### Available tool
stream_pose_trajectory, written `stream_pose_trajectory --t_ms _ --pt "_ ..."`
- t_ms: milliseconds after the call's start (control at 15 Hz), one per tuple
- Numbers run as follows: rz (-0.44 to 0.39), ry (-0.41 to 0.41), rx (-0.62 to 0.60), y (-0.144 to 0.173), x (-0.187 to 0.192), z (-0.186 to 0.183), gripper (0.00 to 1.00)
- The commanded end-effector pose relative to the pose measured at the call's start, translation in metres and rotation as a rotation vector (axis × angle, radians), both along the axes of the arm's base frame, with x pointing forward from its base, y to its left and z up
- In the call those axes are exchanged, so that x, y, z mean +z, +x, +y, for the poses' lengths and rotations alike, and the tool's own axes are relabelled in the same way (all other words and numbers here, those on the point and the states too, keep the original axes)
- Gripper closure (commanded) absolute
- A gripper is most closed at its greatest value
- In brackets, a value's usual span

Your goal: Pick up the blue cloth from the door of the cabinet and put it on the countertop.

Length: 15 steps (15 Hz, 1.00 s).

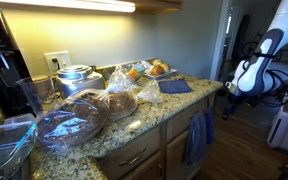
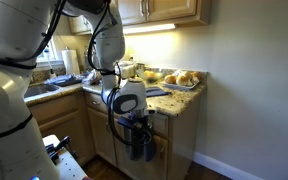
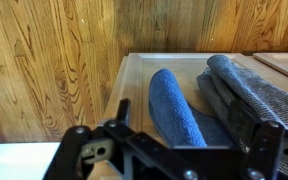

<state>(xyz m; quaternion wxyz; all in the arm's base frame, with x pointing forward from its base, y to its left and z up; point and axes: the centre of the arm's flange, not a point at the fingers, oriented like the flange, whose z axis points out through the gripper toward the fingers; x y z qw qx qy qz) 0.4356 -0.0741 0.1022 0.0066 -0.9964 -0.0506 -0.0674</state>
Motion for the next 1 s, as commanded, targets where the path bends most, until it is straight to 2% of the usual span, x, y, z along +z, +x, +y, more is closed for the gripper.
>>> stream_pose_trajectory --t_ms 0,600,933 --pt "-0.060 -0.003 0.004 0.001 -0.018 -0.007 0.00" --pt "-0.141 -0.002 0.047 0.005 -0.036 -0.004 0.00" --pt "-0.146 0.001 0.054 0.012 -0.049 -0.004 0.00"
